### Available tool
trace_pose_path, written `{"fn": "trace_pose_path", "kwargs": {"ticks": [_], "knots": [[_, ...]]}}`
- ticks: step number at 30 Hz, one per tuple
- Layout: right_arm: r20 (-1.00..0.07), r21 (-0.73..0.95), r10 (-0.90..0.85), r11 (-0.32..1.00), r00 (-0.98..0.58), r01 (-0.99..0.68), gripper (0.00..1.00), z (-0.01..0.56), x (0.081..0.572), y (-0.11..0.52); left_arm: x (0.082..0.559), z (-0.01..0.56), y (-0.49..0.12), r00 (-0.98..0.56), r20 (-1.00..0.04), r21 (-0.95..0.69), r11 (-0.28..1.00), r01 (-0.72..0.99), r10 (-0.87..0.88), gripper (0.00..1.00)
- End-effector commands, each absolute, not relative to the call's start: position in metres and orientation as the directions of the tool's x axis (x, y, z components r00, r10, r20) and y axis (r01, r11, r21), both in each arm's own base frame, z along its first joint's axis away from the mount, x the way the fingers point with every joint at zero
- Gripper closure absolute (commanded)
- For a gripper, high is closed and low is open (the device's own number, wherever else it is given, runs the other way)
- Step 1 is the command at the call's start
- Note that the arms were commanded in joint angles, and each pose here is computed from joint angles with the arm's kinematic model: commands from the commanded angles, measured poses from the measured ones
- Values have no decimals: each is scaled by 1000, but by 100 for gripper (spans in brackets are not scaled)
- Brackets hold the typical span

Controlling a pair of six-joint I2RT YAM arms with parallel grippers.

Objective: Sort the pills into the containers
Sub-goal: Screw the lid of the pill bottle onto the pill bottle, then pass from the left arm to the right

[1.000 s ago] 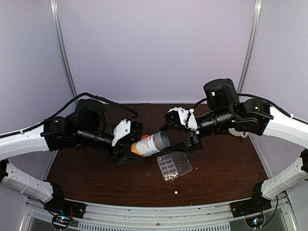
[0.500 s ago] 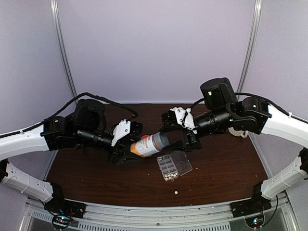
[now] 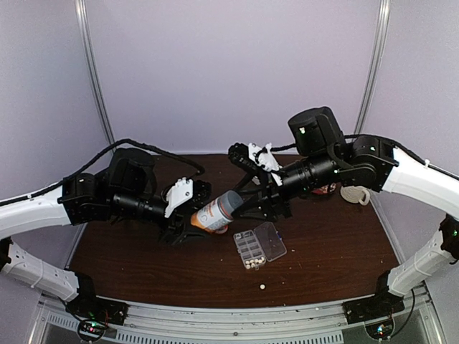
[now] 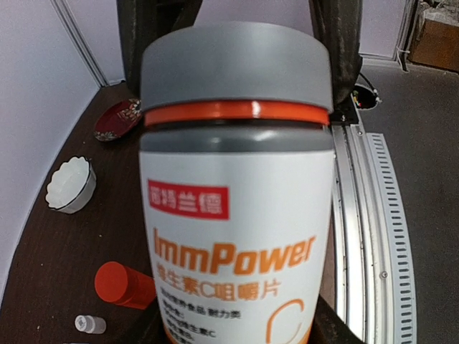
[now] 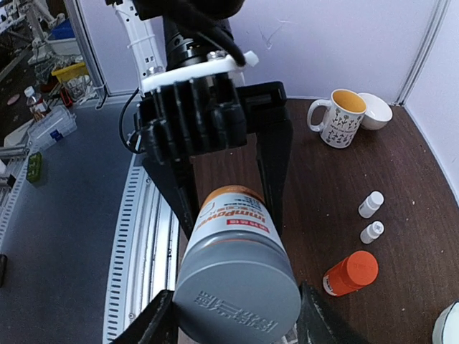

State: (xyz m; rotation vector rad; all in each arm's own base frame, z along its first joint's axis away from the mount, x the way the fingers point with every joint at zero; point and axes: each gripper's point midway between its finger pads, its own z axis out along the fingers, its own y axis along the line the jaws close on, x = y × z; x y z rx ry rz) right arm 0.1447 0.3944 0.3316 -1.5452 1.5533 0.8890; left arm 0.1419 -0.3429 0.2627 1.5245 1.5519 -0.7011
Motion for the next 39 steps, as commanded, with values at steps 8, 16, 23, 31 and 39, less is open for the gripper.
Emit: {"fn": "trace_pose_path", "kwargs": {"ticks": [8, 16, 23, 31, 39], "knots": [[-879, 244, -350, 251, -323, -937, 7, 350, 150, 377, 175, 299, -342, 174, -873, 315, 253, 915, 455, 100], [-826, 403, -210, 430, -523, -808, 0, 362, 172, 367, 183, 296, -336, 182, -858, 351, 292, 890, 480, 100], [-785, 446, -186, 491, -591, -748, 0, 353, 185, 375, 182, 295, -340, 192, -859, 352, 274, 895, 475, 100], [-793, 431, -208, 472, -572, -769, 4, 356, 186, 386, 177, 295, -346, 201, -863, 340, 239, 910, 463, 100], [-772, 454, -228, 454, -593, -766, 12, 348, 186, 398, 178, 289, -350, 197, -857, 337, 229, 913, 477, 100]]}}
